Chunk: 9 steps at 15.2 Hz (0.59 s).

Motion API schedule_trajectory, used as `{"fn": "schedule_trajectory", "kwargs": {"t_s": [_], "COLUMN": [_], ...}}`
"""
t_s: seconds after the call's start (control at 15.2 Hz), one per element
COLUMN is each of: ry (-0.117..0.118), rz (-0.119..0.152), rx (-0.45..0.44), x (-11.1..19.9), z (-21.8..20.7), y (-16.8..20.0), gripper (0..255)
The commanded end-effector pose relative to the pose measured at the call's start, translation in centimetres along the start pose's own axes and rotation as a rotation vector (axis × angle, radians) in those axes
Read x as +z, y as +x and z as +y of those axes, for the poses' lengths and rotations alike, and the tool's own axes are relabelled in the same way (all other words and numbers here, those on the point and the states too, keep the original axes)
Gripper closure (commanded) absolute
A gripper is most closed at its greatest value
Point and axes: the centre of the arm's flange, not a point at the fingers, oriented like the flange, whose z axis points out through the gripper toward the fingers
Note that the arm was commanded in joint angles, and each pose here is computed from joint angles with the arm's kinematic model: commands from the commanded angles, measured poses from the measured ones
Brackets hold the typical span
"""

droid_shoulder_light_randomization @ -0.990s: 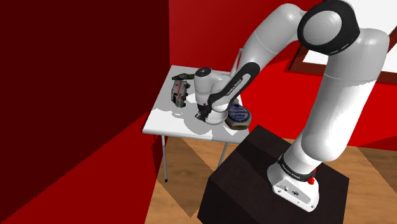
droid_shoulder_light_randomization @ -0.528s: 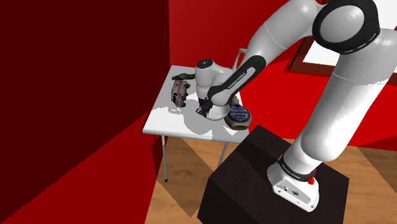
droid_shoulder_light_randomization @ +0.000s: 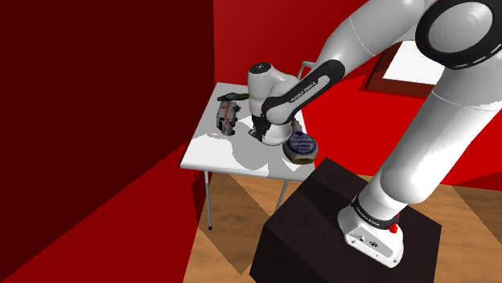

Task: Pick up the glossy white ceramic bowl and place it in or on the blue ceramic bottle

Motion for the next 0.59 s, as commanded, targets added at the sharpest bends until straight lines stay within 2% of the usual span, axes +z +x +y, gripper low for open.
{"fn": "schedule_trajectory", "kwargs": {"t_s": [0.0,0.53], "ry": [0.0,0.0], "rz": [0.0,0.0], "rx": [0.0,0.0], "x": [-1.2,-5.3], "z": [0.3,1.3], "y": [0.1,0.1], "gripper": [255,255]}}
